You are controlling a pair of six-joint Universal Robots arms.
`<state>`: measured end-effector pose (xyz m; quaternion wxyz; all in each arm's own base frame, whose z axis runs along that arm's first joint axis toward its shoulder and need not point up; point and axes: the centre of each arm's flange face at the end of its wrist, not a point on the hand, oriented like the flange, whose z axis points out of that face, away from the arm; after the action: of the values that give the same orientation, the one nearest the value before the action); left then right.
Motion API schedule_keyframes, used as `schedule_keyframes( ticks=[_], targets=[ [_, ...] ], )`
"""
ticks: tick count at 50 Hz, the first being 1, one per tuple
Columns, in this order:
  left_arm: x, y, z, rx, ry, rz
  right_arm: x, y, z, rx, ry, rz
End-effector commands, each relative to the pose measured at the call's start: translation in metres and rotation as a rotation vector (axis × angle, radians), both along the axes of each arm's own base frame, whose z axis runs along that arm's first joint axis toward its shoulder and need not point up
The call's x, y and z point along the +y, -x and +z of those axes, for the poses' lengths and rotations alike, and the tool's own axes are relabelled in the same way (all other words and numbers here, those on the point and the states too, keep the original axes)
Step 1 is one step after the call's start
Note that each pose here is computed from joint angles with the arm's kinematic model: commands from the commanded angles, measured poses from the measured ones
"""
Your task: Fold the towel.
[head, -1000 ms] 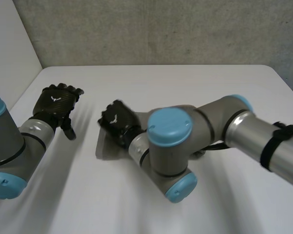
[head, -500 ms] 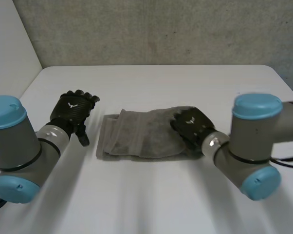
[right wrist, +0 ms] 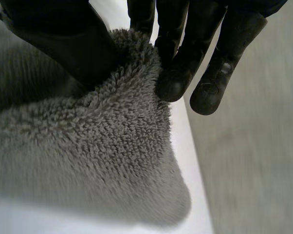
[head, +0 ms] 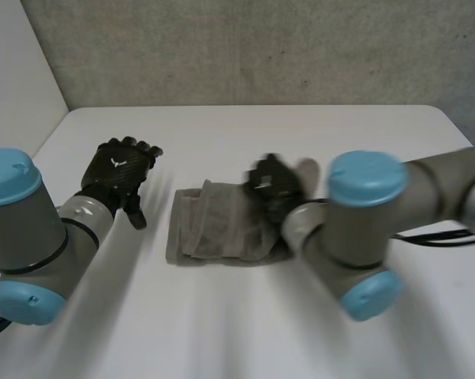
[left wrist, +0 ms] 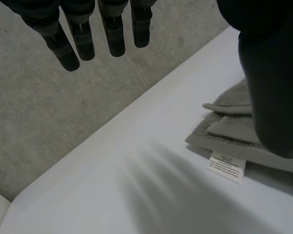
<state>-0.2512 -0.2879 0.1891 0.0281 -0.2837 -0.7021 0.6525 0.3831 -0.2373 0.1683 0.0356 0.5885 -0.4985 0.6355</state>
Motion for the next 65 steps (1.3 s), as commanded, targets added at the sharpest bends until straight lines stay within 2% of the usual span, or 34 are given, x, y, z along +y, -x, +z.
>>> schedule_keyframes(
  ticks=[1, 2, 4, 6, 11, 16, 21, 24, 29, 34, 38, 40, 45, 50, 54, 57, 59, 62, 64, 65],
  targets=[
    [-0.006, 0.0, 0.009, 0.048, 0.014, 0.014, 0.079, -0.067, -0.032, 0.056, 0.058, 0.419],
    [-0.006, 0.0, 0.009, 0.048, 0.014, 0.014, 0.079, -0.067, -0.032, 0.057, 0.058, 0.42],
    [-0.011, -0.003, 0.012, 0.091, 0.005, 0.032, 0.094, -0.074, -0.044, 0.061, 0.049, 0.518],
    [-0.012, -0.004, 0.013, 0.116, 0.0, 0.04, 0.096, -0.075, -0.045, 0.056, 0.04, 0.533],
    [-0.016, -0.005, 0.017, 0.158, -0.007, 0.049, 0.092, -0.069, -0.04, 0.033, -0.007, 0.49],
    [-0.018, -0.003, 0.023, 0.167, 0.009, 0.045, 0.073, -0.049, -0.017, -0.035, -0.085, 0.374],
    [-0.019, 0.006, 0.029, 0.181, 0.028, 0.022, 0.052, -0.015, 0.01, -0.168, -0.232, 0.239],
    [-0.018, 0.01, 0.03, 0.188, 0.031, 0.011, 0.046, -0.008, 0.016, -0.208, -0.269, 0.201],
    [-0.004, 0.033, 0.02, 0.244, -0.035, -0.049, 0.012, 0.017, 0.029, -0.382, -0.428, 0.051],
    [0.009, 0.043, -0.002, 0.237, -0.122, -0.074, -0.009, 0.023, 0.022, -0.455, -0.517, -0.014],
    [0.018, 0.046, -0.022, 0.199, -0.202, -0.072, -0.018, 0.02, 0.004, -0.429, -0.577, -0.046],
    [0.019, 0.042, -0.043, 0.158, -0.269, -0.035, -0.025, 0.017, -0.012, -0.393, -0.639, -0.086],
    [0.016, 0.04, -0.067, 0.119, -0.316, 0.011, -0.032, 0.014, -0.04, -0.325, -0.712, -0.145],
    [0.015, 0.041, -0.071, 0.116, -0.324, 0.018, -0.034, 0.015, -0.045, -0.309, -0.732, -0.173],
    [0.014, 0.042, -0.063, 0.126, -0.306, 0.013, -0.035, 0.015, -0.033, -0.328, -0.716, -0.171],
    [0.013, 0.043, -0.039, 0.159, -0.256, 0.004, -0.034, 0.017, -0.005, -0.373, -0.677, -0.153],
    [0.016, 0.043, -0.012, 0.192, -0.207, -0.006, -0.033, 0.025, 0.024, -0.446, -0.658, -0.158],
    [0.018, 0.044, 0.003, 0.21, -0.177, -0.016, -0.035, 0.03, 0.041, -0.499, -0.643, -0.161],
    [0.021, 0.044, 0.029, 0.245, -0.122, -0.026, -0.036, 0.043, 0.076, -0.614, -0.596, -0.159],
    [0.021, 0.044, 0.029, 0.245, -0.122, -0.026, -0.036, 0.044, 0.076, -0.614, -0.596, -0.159]
  ],
)
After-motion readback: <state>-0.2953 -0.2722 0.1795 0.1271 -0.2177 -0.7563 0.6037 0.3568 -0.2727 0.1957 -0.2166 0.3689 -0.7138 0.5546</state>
